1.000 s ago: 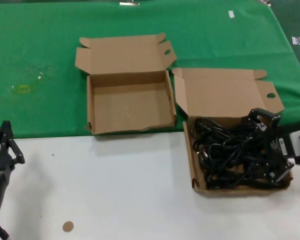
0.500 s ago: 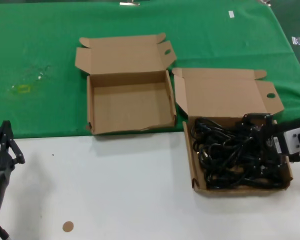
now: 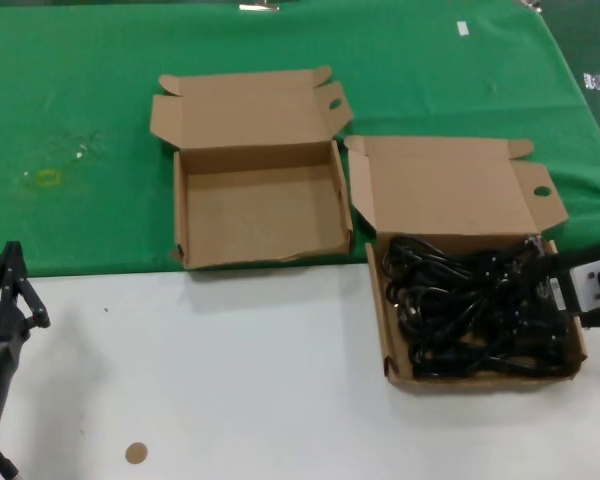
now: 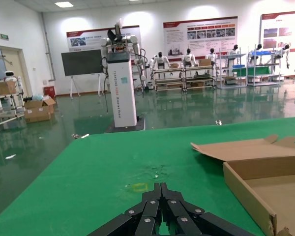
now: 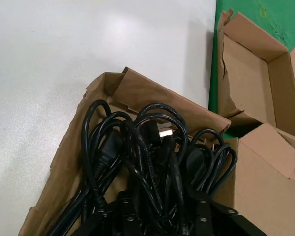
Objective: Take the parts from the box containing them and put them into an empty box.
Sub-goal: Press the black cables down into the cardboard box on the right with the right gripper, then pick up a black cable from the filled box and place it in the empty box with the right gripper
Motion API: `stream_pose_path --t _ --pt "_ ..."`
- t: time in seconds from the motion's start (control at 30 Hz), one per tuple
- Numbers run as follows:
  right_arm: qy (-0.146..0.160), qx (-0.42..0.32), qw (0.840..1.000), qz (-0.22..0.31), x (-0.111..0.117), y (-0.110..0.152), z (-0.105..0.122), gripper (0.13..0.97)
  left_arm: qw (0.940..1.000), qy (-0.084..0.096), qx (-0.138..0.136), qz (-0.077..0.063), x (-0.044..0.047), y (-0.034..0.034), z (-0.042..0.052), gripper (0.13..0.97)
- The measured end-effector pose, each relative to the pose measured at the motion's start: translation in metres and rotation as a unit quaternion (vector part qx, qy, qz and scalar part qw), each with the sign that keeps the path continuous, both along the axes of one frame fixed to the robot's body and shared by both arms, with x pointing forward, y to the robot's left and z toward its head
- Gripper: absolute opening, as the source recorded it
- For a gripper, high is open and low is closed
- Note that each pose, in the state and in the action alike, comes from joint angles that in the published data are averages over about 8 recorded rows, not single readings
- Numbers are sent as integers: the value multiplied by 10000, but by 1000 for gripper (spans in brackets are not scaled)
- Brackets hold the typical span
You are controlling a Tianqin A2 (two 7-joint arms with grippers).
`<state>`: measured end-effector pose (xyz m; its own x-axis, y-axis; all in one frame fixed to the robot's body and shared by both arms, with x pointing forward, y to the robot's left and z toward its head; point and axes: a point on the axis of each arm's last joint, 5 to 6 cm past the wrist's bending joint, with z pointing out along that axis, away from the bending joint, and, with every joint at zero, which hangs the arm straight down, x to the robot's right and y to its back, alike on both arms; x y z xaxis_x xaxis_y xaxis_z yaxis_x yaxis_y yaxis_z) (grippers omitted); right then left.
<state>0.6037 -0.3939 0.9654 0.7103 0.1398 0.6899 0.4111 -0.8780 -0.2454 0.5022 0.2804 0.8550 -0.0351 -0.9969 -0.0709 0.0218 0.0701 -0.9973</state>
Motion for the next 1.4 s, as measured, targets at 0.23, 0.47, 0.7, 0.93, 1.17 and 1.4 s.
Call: stream_pose_path --t 0.23,0.47,0.7,0.93,1.17,1.4 --pt "-8 28 10000 -25 -10 -30 13 343 10000 0 -1 0 0 0 0 152" --pt "-35 37 10000 -31 -50 -48 80 228 10000 0 -1 0 0 0 0 152" --pt "-53 3 10000 4 -128 -36 158 195 10000 0 -1 0 0 0 0 152" --pt "-137 11 9999 59 -157 29 298 185 10000 0 -1 0 0 0 0 152" --pt "-391 60 9992 98 -78 165 522 184 10000 0 -1 0 0 0 0 152" --pt "-673 129 9975 199 65 417 687 183 10000 0 -1 0 0 0 0 152"
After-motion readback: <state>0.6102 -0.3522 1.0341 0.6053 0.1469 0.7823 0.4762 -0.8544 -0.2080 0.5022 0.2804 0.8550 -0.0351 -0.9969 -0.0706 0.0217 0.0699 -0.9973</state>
